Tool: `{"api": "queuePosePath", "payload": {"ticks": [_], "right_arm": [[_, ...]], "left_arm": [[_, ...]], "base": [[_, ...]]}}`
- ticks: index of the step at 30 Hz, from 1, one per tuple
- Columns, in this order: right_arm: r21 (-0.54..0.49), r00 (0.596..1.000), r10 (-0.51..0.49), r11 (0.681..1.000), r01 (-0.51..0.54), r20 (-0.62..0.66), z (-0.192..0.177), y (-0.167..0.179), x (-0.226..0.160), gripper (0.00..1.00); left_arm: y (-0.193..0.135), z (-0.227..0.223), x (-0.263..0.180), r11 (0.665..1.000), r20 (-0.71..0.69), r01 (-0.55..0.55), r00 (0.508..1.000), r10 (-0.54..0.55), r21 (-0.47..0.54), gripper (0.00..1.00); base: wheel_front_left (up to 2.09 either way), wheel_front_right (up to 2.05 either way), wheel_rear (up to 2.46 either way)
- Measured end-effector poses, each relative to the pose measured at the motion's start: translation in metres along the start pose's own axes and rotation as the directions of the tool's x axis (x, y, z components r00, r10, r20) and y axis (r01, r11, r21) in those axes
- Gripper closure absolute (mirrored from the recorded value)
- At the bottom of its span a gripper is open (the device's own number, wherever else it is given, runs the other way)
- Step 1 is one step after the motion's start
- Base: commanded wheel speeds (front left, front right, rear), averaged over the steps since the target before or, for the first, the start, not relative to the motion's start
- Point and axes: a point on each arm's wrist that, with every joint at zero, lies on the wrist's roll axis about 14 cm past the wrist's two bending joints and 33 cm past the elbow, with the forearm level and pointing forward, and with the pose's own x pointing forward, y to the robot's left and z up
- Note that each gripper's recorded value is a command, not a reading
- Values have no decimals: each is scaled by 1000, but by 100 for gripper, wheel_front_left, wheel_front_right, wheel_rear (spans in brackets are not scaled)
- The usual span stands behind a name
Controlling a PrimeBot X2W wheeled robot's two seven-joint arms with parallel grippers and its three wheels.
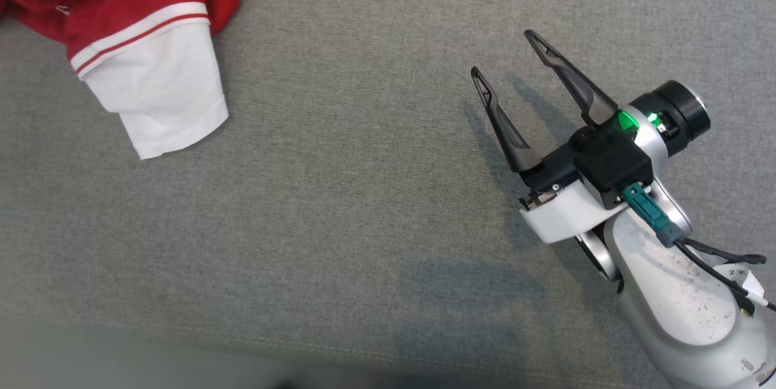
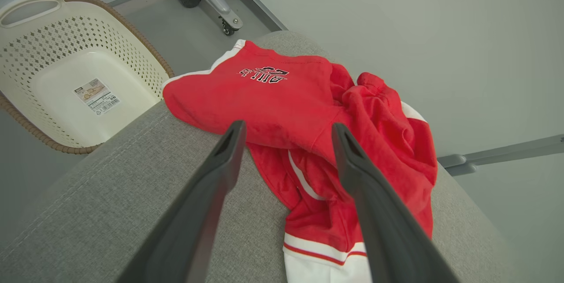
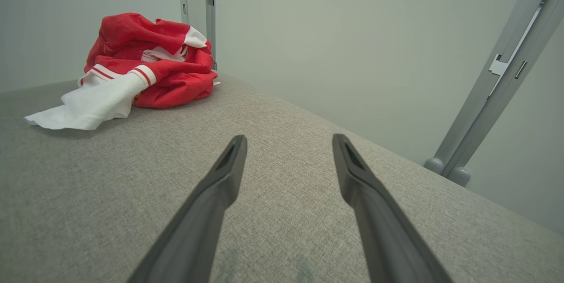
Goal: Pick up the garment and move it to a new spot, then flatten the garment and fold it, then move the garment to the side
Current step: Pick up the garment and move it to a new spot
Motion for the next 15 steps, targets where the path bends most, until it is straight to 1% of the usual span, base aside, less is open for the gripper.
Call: {"api": "queuePosePath", "payload": {"ticks": [2, 6, 7, 9, 15], "right_arm": [[1, 1000, -14, 1000, 14, 6, -3, -7, 3, 0], [-5, 999, -45, 999, 45, -18, -20, -21, 3, 0], [-5, 999, -45, 999, 45, -18, -20, -21, 3, 0], [-22, 997, -66, 998, 65, -35, -31, -30, 2, 0], [-32, 994, -85, 996, 83, -64, -56, -44, 5, 0]], "left_arm": [[-1, -7, 12, 1000, -48, -9, 999, 9, -11, 0], [-2, -30, 38, 999, -140, -25, 990, 19, -44, 0], [-2, -30, 38, 999, -140, -25, 990, 19, -44, 0], [-1, -44, 50, 997, -184, -36, 983, 24, -67, 0], [15, -82, 78, 992, -276, -96, 959, 69, -84, 0]], "base": [[0, 0, 0], [0, 0, 0], [0, 0, 0], [0, 0, 0], [0, 0, 0]]}}
